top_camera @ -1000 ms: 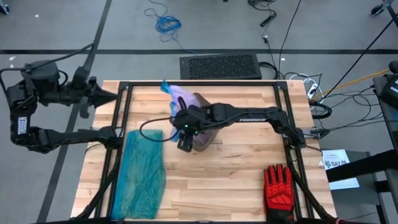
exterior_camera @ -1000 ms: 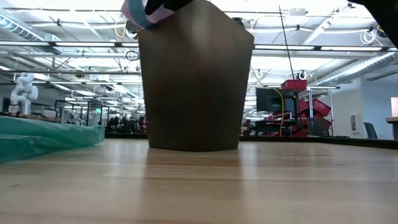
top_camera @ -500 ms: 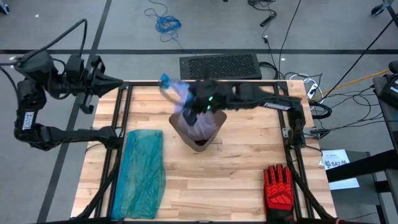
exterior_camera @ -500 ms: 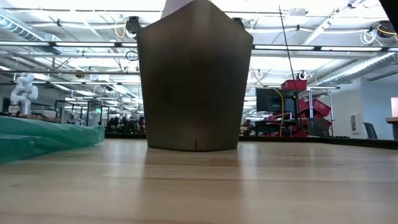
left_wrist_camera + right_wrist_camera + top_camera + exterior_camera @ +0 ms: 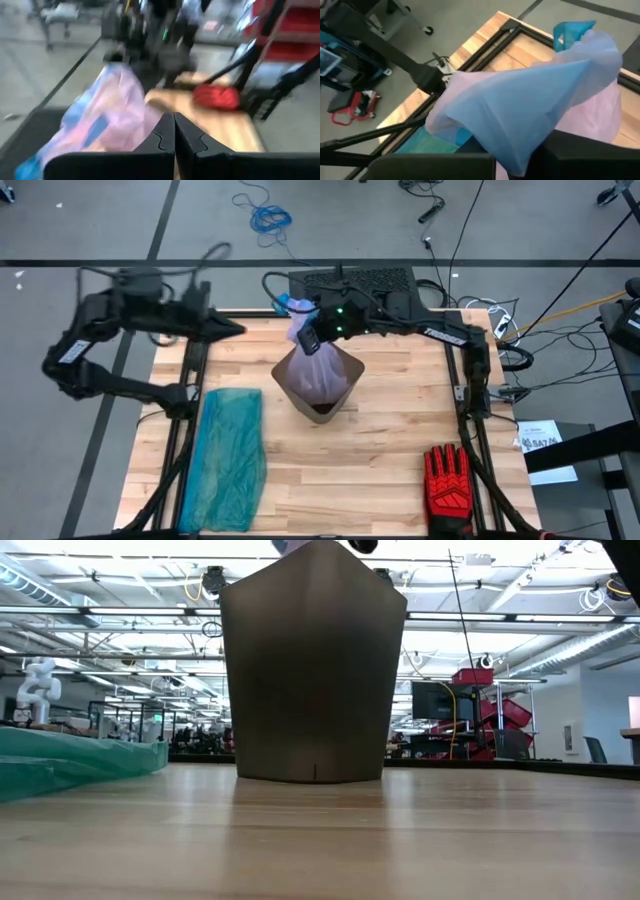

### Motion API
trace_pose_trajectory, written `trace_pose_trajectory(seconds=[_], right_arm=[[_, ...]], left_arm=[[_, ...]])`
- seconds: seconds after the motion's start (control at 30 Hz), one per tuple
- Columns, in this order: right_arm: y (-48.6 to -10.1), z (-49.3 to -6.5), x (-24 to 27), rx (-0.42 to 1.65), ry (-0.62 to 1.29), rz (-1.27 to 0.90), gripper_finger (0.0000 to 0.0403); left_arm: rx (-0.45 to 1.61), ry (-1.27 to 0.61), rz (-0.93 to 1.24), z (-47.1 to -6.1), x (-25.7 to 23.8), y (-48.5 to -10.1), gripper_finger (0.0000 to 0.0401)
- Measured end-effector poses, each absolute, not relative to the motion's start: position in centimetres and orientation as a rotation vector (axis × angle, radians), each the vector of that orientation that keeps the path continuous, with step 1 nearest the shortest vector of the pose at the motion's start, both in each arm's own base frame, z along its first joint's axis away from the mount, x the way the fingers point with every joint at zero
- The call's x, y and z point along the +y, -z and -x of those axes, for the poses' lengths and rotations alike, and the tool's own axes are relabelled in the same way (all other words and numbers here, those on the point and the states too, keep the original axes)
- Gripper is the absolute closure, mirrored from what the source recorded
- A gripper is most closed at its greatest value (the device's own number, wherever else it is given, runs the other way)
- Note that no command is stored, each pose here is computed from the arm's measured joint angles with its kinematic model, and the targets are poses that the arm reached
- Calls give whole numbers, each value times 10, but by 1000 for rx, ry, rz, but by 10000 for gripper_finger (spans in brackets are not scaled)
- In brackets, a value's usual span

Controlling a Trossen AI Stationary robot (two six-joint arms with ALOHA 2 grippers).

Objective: Place trash/remove bag and relplace
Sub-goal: Close the trash bag

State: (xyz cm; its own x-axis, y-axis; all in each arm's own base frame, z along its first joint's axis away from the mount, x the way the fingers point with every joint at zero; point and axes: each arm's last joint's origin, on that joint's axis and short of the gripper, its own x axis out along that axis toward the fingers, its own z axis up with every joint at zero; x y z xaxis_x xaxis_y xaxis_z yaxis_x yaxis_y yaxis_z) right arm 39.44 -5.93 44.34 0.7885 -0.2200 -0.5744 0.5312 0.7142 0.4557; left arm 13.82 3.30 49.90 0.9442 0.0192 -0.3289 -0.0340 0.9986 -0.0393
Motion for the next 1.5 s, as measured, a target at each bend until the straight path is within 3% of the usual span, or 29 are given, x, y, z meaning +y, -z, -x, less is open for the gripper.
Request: trace_pose_trajectory(seconds=[0.3, 0.5, 0.73, 1.0, 1.27, 1.37, 1.5], right_arm=[[-454, -391, -63, 470, 348, -642, 403], [-459, -387, -61, 469, 302, -615, 403], [-472, -374, -58, 445, 279, -576, 403], [-475, -369, -57, 452, 238, -556, 403], [-475, -369, -53, 474, 183, -547, 403], [-475, -368, -52, 481, 169, -536, 403], [-475, -367, -53, 489, 169, -538, 403]], left_arm=[[389, -26, 55, -204, 23, -485, 389], [444, -112, 113, -226, 28, -473, 327], [403, -252, 127, -224, 31, -477, 252], [363, -286, 118, -241, 34, -476, 215], [392, -298, 116, -256, 36, -467, 227], [389, -306, 115, -256, 36, -468, 266], [373, -301, 97, -249, 35, -472, 351]])
